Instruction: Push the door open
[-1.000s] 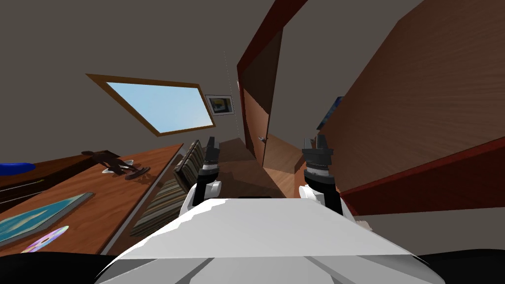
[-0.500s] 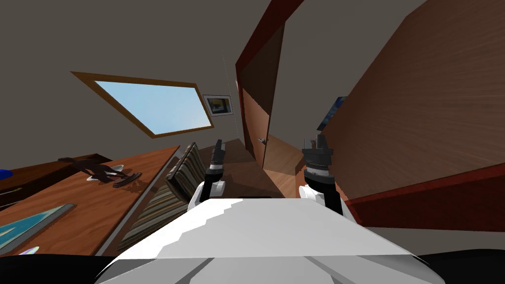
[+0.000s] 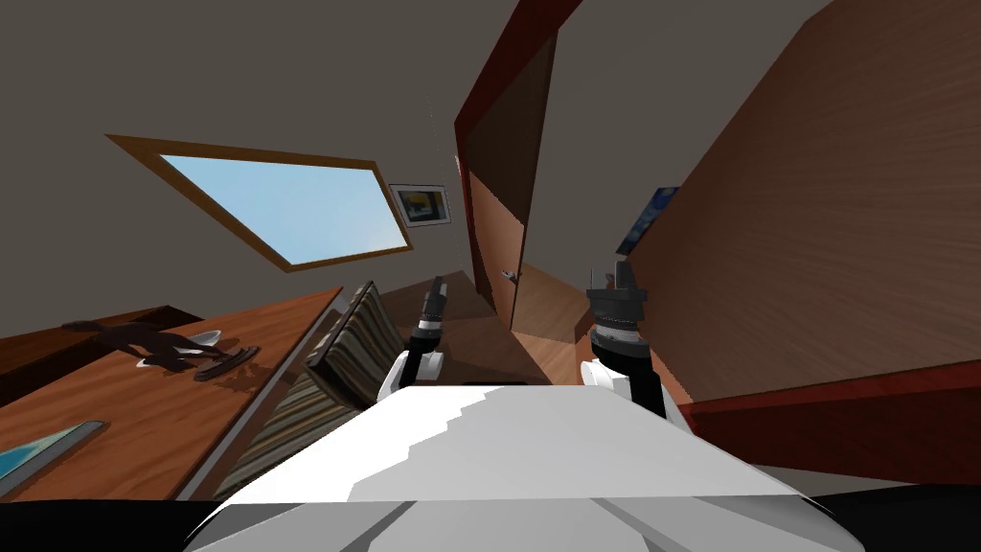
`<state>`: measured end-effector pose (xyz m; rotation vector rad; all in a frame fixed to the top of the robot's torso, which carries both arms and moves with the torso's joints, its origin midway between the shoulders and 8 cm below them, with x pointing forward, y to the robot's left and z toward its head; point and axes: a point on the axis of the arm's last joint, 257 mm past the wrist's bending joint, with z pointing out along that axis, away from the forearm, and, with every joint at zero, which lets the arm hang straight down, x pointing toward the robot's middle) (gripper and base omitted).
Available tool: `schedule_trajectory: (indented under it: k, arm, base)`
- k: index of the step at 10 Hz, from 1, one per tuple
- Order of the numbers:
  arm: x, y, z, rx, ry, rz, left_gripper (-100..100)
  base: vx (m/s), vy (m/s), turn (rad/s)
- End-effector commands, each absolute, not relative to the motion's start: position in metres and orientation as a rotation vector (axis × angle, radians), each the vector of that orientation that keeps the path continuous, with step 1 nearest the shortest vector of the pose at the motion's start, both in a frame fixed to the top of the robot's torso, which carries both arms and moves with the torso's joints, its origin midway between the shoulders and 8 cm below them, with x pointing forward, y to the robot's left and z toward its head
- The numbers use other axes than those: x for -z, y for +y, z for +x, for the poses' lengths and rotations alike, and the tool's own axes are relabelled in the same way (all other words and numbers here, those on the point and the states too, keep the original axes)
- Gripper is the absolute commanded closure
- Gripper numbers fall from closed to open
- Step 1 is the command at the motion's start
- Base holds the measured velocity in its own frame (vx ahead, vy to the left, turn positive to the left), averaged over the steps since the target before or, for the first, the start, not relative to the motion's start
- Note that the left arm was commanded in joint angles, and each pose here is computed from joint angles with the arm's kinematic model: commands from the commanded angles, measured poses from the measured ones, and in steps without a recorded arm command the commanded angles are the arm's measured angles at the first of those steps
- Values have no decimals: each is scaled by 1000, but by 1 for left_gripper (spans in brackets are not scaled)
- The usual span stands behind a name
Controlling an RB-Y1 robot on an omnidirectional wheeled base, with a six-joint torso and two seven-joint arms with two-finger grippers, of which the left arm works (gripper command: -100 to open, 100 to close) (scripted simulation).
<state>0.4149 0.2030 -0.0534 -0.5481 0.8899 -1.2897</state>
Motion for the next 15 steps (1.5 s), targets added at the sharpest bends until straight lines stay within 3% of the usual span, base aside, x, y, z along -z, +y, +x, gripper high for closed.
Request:
schedule_trajectory:
  k: [1,15]
  arm:
    - [64,193,421,1313,913,-554,-100]
    - [170,110,447,1499,1142,-607,-100]
  base:
    - [97,19,-27]
    - [98,27,-33]
